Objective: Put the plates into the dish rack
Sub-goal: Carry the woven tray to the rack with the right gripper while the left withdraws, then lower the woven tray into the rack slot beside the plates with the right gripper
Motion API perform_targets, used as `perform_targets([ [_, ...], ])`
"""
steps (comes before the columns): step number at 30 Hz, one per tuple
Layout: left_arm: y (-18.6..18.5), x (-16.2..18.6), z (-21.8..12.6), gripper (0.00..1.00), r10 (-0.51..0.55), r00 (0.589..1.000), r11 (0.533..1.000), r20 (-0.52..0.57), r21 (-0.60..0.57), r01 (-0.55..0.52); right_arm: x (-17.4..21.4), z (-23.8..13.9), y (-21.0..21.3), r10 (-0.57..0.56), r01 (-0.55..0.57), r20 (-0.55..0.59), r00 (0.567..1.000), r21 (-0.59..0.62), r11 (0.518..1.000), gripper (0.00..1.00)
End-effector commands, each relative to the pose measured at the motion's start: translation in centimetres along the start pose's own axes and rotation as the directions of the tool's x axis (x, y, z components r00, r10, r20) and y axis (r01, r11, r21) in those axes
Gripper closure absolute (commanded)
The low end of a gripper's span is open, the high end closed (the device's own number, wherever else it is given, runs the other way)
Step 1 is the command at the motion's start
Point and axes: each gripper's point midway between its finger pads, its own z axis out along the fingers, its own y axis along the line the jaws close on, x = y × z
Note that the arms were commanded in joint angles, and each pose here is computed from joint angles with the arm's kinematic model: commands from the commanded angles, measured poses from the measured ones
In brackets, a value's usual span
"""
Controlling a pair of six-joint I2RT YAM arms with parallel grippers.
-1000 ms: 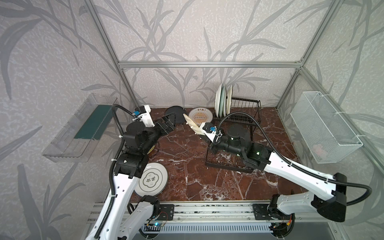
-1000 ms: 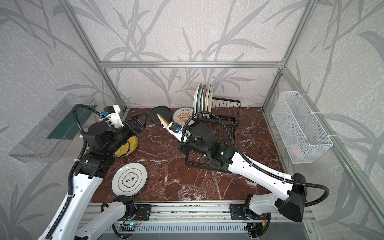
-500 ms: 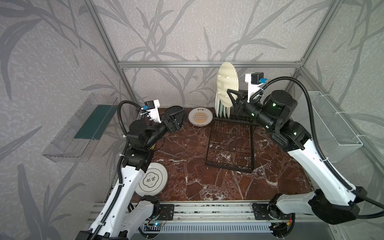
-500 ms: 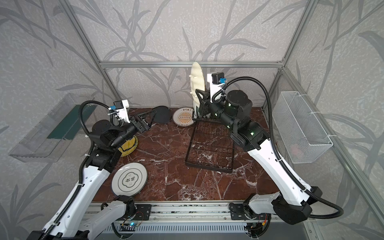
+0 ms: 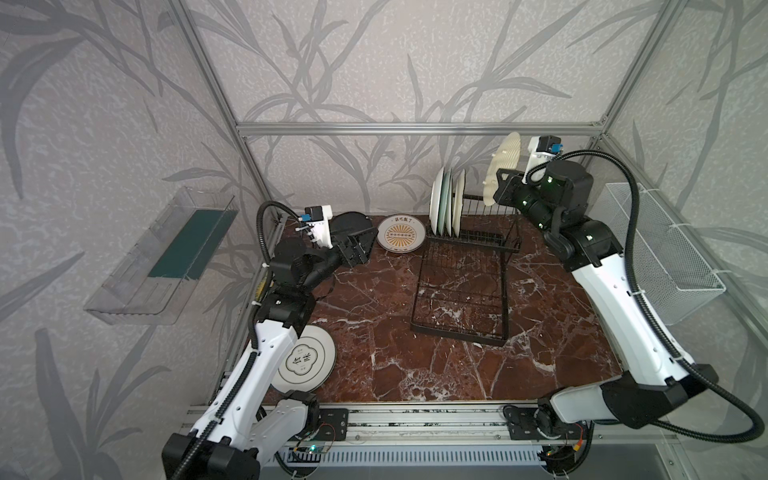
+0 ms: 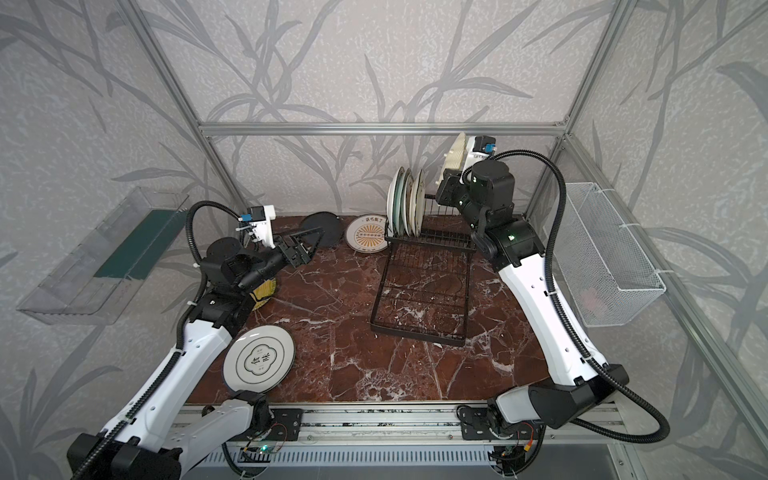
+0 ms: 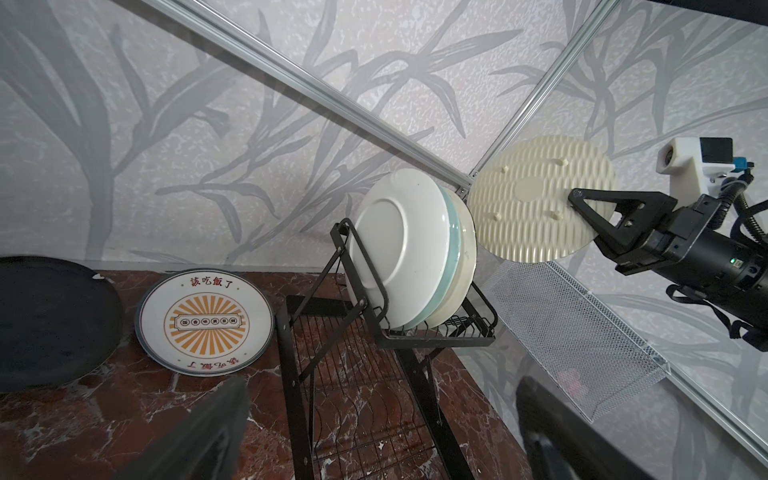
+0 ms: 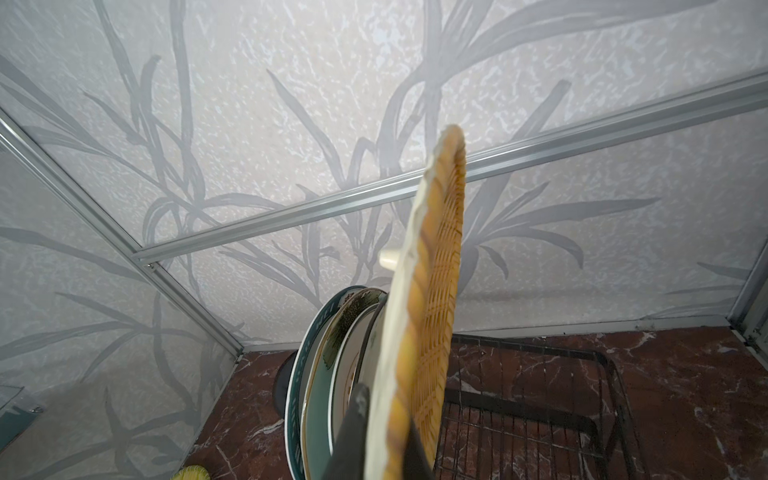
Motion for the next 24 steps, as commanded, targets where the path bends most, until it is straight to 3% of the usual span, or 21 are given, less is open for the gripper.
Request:
perform_targets([
  [1, -0.1, 0.1, 0.1, 0.01, 0.053, 0.998, 0.998, 0.014, 0.028, -0.054, -0.2, 1.3, -0.2, 0.012, -0.012, -0.004, 1.0, 0.024, 1.0, 1.0],
  [15, 1.1, 2.1, 0.1, 0.01, 0.052, 0.999, 0.999, -0.018, 0.012, -0.051, 5.0, 7.9, -1.8, -0.011, 0.028, -0.149, 0.989, 0.117, 0.993, 1.0],
  [24, 1.3, 2.0, 0.1, 0.01, 0.045, 0.999, 0.999, -0.013, 0.006, -0.045, 7.0, 9.0, -1.9, -0.005, 0.03, -0.195, 0.981, 0.125, 0.992, 1.0],
])
